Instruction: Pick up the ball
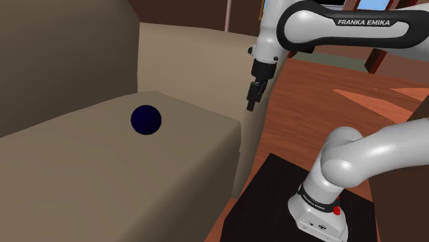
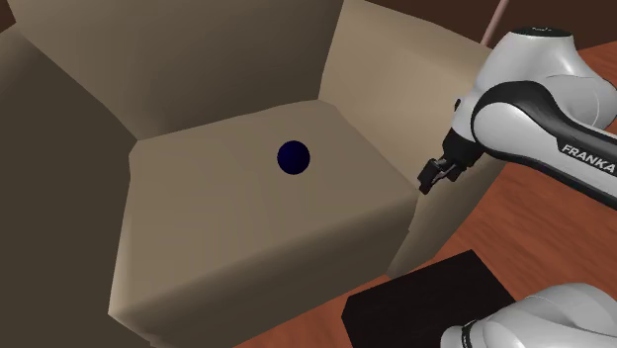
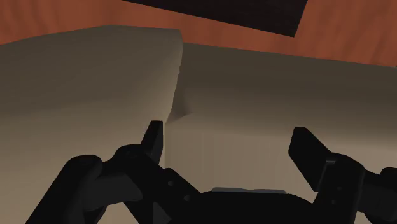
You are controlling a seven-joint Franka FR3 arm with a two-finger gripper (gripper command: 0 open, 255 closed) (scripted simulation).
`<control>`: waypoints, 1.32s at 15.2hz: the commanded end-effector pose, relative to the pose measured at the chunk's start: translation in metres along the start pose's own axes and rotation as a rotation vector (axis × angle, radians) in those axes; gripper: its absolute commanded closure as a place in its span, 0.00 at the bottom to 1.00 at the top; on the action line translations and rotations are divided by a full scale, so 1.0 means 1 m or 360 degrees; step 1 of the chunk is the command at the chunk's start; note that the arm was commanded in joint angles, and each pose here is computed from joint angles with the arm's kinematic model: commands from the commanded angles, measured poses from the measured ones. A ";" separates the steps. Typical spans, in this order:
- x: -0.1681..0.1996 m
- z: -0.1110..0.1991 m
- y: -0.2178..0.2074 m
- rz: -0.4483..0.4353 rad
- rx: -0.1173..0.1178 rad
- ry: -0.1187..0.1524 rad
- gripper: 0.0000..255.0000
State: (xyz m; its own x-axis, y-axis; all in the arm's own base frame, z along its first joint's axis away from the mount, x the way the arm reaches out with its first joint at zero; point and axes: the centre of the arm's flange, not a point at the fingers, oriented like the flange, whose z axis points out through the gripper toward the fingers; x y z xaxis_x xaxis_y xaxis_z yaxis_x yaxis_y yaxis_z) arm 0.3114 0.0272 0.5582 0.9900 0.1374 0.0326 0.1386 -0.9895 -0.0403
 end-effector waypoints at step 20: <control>0.197 0.028 -0.123 0.1428 0.0424 -0.0724 0.00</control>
State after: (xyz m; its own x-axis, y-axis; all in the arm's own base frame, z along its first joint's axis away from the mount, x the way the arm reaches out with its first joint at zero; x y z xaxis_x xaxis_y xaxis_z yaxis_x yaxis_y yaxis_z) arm 0.4763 0.1736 0.5430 0.6869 -0.5565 -0.4674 -0.6661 -0.7393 -0.0988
